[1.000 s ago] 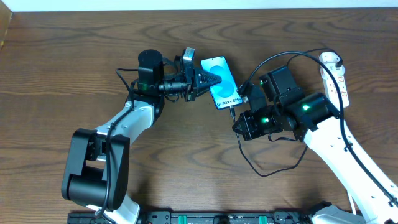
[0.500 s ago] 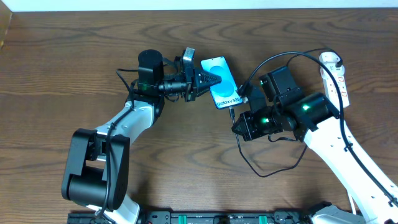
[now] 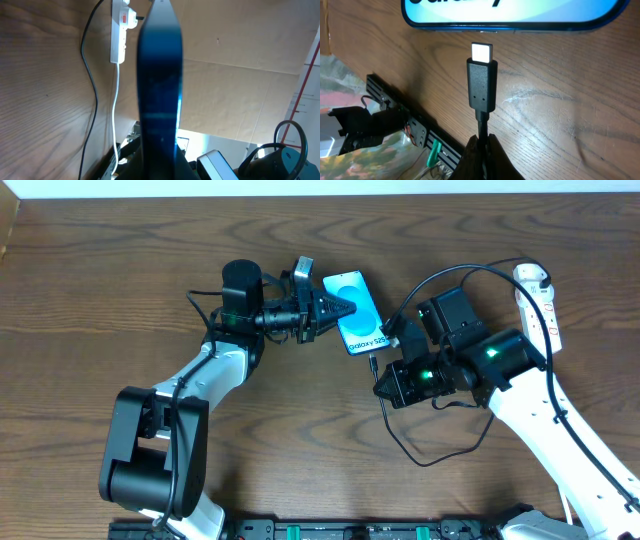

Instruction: Plug charger to phone and switch on socket

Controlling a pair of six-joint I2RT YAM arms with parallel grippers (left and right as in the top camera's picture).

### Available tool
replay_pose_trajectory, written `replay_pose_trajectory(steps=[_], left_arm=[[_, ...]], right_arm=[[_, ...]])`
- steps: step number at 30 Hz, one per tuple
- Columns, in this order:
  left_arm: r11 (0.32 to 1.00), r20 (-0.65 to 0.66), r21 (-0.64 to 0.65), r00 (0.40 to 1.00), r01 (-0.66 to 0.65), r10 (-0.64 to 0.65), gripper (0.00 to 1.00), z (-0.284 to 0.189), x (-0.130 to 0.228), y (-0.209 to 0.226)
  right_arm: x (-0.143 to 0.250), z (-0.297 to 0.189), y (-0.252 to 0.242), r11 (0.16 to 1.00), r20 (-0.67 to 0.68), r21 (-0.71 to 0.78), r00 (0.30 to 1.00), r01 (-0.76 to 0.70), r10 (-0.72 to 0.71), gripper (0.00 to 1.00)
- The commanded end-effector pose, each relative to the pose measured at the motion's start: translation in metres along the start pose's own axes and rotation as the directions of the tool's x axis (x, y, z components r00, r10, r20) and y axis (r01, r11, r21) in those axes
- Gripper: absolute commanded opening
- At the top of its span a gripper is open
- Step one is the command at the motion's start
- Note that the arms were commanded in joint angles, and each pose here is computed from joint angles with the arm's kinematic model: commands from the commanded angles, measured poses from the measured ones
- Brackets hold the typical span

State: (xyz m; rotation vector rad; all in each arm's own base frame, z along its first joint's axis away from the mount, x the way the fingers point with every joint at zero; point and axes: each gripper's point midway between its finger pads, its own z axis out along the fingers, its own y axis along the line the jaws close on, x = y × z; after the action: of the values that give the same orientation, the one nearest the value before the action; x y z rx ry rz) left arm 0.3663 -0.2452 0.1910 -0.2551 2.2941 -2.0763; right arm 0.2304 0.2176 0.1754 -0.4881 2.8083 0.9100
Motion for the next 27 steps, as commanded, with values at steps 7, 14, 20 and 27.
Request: replay_pose_trajectory(steps=[7,14,20,27], left_arm=[[0.998,-0.040,0.025,0.997,-0.059,0.060,0.07,-0.0007,0.0042,-0.0139],[0.996,-0.041,0.026,0.996,-0.081,0.082,0.08,-0.0007,0.0044,-0.0139],[0.996,-0.040,0.025,0.996,-0.081,0.082,0.07,-0.0007,0.0043,-0.0139],[0.999,-0.040,0.024,0.998,-0.043,0.044,0.07,-0.0007,0.0042,-0.0139]], right_arm=[[0.0030,-0.0009,0.0084,1.000,-0.005,-0.026,1.000,0.004,-0.004,0.01],[0.0032,-0.0009,0.0083,1.000,-0.005,-0.025,1.000,0.004,-0.004,0.01],[0.0037,-0.0009,0.0082,1.000,-0.007,-0.025,1.000,0.002,-0.002,0.01],[0.0040,-0.0008,0.0081,1.000,-0.008,-0.025,1.000,0.001,-0.002,0.01]])
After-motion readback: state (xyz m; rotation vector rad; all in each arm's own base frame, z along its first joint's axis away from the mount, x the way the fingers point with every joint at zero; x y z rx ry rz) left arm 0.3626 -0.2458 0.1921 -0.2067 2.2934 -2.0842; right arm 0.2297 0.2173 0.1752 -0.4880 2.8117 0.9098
